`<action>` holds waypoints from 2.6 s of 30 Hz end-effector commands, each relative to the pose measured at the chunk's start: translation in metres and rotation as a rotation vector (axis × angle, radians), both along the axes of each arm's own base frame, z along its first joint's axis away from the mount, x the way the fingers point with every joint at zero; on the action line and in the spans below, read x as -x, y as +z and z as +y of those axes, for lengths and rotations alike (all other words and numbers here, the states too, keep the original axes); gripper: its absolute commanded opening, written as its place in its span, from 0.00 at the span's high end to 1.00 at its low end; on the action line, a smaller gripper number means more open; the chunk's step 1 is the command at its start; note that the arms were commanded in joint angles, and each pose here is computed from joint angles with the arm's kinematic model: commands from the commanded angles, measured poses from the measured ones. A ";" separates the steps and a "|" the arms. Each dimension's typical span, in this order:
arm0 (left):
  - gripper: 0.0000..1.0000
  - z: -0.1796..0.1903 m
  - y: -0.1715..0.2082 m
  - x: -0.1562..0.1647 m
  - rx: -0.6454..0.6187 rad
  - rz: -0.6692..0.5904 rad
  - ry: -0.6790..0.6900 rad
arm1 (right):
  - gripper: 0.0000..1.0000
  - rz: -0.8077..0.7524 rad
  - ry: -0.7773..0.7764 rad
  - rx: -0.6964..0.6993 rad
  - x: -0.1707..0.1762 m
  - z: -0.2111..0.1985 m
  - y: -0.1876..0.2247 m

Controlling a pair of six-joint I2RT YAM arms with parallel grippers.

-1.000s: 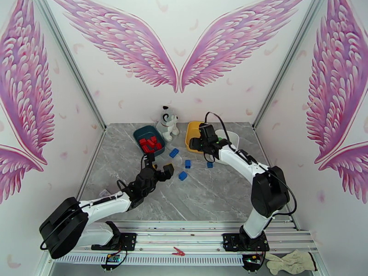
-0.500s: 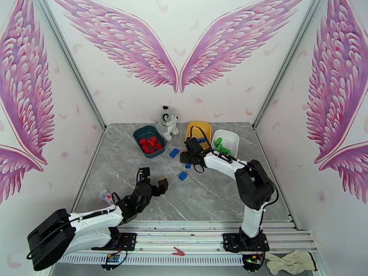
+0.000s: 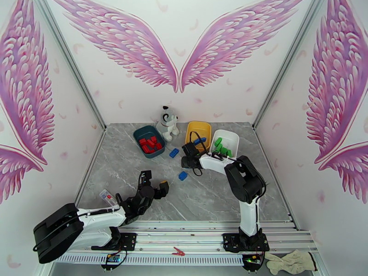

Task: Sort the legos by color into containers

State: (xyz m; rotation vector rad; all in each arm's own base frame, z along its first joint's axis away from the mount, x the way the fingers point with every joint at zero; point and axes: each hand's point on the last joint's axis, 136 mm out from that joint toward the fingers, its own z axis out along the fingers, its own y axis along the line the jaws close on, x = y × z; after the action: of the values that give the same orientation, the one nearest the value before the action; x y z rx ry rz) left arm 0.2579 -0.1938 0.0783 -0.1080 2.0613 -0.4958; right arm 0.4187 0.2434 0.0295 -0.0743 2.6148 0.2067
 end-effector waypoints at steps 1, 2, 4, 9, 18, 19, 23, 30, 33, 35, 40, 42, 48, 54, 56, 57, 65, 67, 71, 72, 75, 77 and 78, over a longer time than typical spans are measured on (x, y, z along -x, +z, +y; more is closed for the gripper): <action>0.01 -0.014 0.012 -0.007 0.030 -0.023 -0.015 | 0.49 -0.028 -0.019 -0.004 -0.006 0.005 0.003; 0.01 -0.017 0.013 -0.008 0.029 -0.023 -0.023 | 0.50 -0.029 -0.022 -0.004 -0.006 0.004 0.003; 0.01 -0.024 0.014 -0.011 0.027 -0.023 -0.037 | 0.51 -0.032 -0.025 -0.003 -0.005 0.003 0.004; 0.01 -0.047 0.019 -0.020 0.041 -0.030 -0.089 | 0.61 -0.044 -0.026 -0.011 -0.004 0.002 0.009; 0.01 -0.100 0.045 -0.058 0.257 -0.041 -0.228 | 0.71 -0.098 -0.020 -0.043 -0.002 -0.002 0.044; 0.01 -0.103 0.048 -0.064 0.276 -0.046 -0.233 | 0.71 -0.103 -0.022 -0.047 -0.003 -0.003 0.049; 0.01 -0.105 0.058 -0.079 0.332 -0.065 -0.218 | 0.71 -0.114 -0.039 -0.073 -0.009 -0.013 0.063; 0.01 -0.119 0.080 -0.115 0.385 -0.074 -0.245 | 0.71 -0.150 -0.093 -0.130 -0.031 -0.034 0.093; 0.01 -0.132 0.086 -0.133 0.408 -0.068 -0.268 | 0.71 -0.169 -0.133 -0.154 -0.046 -0.046 0.106; 0.01 -0.139 0.089 -0.145 0.429 -0.062 -0.283 | 0.71 -0.180 -0.156 -0.165 -0.057 -0.053 0.115; 0.01 -0.153 0.093 -0.178 0.468 -0.049 -0.299 | 0.69 -0.204 -0.206 -0.165 -0.089 -0.069 0.132; 0.01 -0.154 0.094 -0.184 0.467 -0.054 -0.297 | 0.64 -0.203 -0.214 -0.158 -0.100 -0.073 0.135; 0.01 -0.146 0.099 -0.178 0.438 -0.075 -0.279 | 0.44 -0.200 -0.207 -0.140 -0.121 -0.079 0.142; 0.01 -0.118 0.095 -0.156 0.391 -0.104 -0.220 | 0.39 -0.236 -0.159 -0.193 -0.106 -0.070 0.159; 0.01 -0.109 0.094 -0.146 0.373 -0.111 -0.198 | 0.38 -0.248 -0.139 -0.207 -0.094 -0.066 0.161; 0.01 -0.103 0.091 -0.141 0.355 -0.112 -0.180 | 0.37 -0.256 -0.124 -0.212 -0.087 -0.061 0.163; 0.01 -0.058 0.068 -0.104 0.220 -0.103 -0.066 | 0.37 -0.227 0.002 -0.216 -0.024 -0.026 0.143; 0.01 -0.042 0.063 -0.094 0.205 -0.102 -0.035 | 0.37 -0.212 0.035 -0.212 -0.006 -0.016 0.133; 0.01 -0.016 0.052 -0.073 0.181 -0.089 0.015 | 0.36 -0.184 0.098 -0.198 0.029 0.002 0.114; 0.01 -0.011 0.050 -0.068 0.173 -0.085 0.019 | 0.35 -0.175 0.114 -0.194 0.039 0.006 0.107; 0.01 0.001 0.041 -0.054 0.151 -0.066 0.036 | 0.32 -0.157 0.153 -0.189 0.065 0.017 0.094; 0.01 0.009 0.036 -0.044 0.152 -0.060 0.049 | 0.31 -0.147 0.174 -0.197 0.081 0.024 0.085; 0.01 0.011 0.035 -0.039 0.154 -0.060 0.049 | 0.30 -0.143 0.182 -0.202 0.087 0.027 0.082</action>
State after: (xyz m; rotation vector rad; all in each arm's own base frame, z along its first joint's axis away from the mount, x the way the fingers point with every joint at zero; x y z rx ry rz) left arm 0.3082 -0.1968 0.1231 -0.2091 1.9363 -0.6720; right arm 0.3383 0.2620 0.0997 -0.2541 2.4935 0.4656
